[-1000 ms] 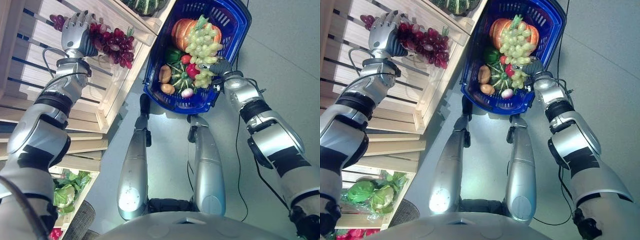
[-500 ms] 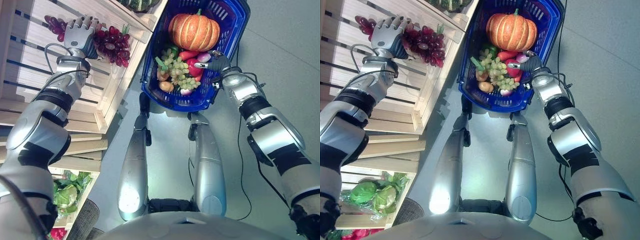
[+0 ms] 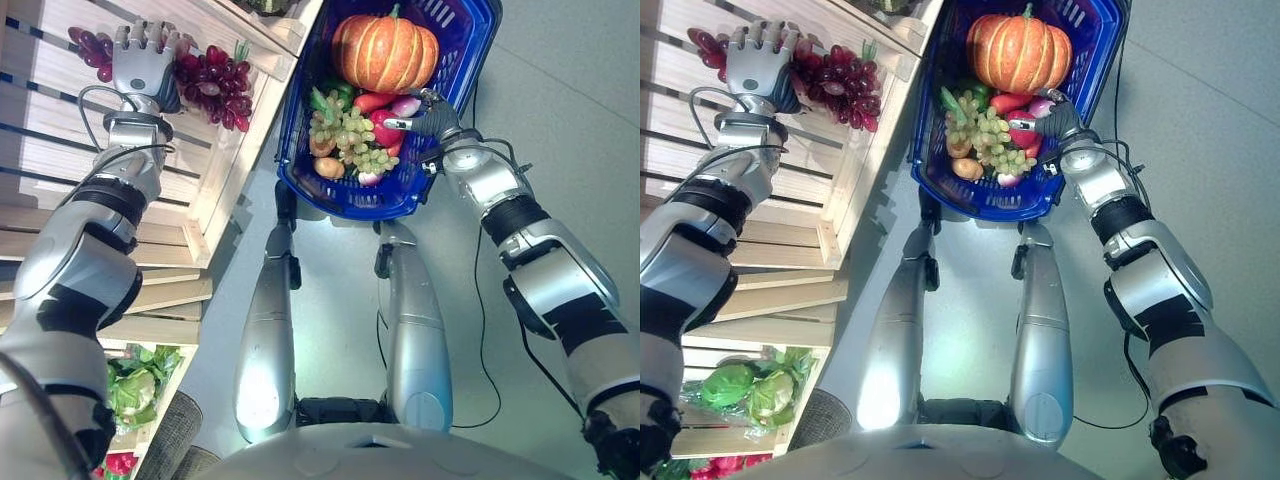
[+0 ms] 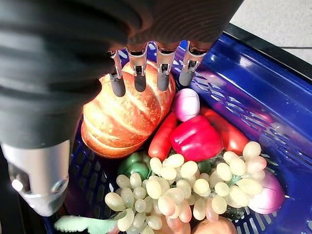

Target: Pick up fruits and vegetables into the basket

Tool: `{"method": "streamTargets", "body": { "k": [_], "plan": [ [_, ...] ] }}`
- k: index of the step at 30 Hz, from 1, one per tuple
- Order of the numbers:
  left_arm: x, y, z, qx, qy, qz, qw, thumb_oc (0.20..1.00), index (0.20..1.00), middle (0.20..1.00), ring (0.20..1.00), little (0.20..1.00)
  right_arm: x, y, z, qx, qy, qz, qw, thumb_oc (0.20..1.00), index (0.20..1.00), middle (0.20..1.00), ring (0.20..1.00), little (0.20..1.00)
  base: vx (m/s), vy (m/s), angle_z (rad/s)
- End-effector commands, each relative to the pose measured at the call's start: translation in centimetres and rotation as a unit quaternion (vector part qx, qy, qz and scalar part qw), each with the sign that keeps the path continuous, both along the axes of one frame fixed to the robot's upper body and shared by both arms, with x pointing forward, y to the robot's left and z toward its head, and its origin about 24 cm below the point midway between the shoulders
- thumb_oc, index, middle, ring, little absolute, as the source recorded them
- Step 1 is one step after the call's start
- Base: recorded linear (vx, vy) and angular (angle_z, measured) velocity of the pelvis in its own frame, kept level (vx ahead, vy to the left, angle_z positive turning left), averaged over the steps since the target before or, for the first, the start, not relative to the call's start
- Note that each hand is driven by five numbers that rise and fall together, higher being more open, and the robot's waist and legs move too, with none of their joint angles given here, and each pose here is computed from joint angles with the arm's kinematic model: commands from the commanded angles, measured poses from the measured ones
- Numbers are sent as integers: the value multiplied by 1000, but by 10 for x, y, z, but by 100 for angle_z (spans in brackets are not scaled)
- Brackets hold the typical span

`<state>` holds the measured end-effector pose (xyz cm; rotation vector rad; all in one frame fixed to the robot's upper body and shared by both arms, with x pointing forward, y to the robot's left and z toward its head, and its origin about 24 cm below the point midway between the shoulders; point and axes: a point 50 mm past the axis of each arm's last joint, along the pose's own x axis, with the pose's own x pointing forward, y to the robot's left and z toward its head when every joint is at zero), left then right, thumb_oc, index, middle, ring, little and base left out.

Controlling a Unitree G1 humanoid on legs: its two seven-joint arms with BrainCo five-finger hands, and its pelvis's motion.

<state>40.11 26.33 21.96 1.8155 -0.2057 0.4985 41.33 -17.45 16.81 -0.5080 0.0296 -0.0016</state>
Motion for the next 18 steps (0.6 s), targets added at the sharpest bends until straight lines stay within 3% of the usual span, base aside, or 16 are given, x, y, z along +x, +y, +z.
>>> {"method": "streamTargets", "body": {
  "k": [1,18],
  "plan": [
    [-4,19,8,-1,-11,60,998,1000,1000,1000,1000,1000,-4,-1,6,22,-35,13,999,1000,1000,1000,1000,1000,-9,-7,-3],
    [-4,24,1,3,14,81,997,1000,1000,1000,1000,1000,-10,11,11,51,-59,27,997,1000,1000,1000,1000,1000,1,-1,-1]
  ]
}}
